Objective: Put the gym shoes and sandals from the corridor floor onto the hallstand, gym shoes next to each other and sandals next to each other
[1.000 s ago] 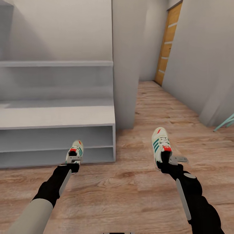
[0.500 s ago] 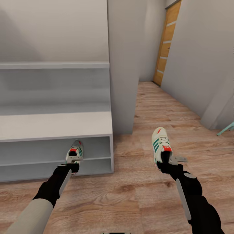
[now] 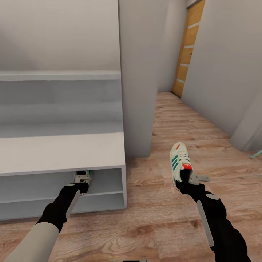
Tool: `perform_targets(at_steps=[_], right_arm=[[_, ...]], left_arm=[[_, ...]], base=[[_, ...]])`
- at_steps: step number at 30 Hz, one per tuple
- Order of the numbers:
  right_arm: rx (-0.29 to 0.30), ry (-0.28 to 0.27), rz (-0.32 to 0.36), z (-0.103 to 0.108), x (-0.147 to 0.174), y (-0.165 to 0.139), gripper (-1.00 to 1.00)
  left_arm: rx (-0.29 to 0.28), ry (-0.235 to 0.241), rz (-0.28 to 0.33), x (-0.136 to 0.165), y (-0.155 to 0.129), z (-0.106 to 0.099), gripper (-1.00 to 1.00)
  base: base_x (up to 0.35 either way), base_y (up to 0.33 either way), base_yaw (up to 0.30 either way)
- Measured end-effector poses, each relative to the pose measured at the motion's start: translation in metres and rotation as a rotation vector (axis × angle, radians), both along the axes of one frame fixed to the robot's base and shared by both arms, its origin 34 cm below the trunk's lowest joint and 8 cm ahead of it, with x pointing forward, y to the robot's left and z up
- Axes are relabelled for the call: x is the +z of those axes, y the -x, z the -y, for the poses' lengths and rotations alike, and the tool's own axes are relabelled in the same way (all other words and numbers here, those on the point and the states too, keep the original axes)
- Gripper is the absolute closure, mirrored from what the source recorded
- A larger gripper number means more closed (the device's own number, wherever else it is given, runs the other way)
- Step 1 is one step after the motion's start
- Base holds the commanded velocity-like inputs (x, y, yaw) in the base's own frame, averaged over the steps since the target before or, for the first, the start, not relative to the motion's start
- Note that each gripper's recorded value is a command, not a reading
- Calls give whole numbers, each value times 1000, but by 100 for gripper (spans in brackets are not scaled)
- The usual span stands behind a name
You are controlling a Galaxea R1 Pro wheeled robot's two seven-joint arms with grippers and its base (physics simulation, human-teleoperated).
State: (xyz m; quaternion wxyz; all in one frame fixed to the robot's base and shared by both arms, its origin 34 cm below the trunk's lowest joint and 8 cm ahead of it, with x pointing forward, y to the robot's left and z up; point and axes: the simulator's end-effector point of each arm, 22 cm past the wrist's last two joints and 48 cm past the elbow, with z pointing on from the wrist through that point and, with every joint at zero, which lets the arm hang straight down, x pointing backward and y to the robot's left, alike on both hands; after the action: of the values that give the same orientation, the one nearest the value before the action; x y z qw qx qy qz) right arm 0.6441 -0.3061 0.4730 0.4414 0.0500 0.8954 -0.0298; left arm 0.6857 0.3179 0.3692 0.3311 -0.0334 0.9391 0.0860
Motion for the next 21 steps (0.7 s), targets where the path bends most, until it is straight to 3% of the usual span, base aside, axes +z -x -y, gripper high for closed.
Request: perform_targets(at_steps=[21], right_arm=[[-1,0,0,0,0,0,100]], left_arm=[[0,-1,1,0,0,0,100]], base=[[89,21,0]])
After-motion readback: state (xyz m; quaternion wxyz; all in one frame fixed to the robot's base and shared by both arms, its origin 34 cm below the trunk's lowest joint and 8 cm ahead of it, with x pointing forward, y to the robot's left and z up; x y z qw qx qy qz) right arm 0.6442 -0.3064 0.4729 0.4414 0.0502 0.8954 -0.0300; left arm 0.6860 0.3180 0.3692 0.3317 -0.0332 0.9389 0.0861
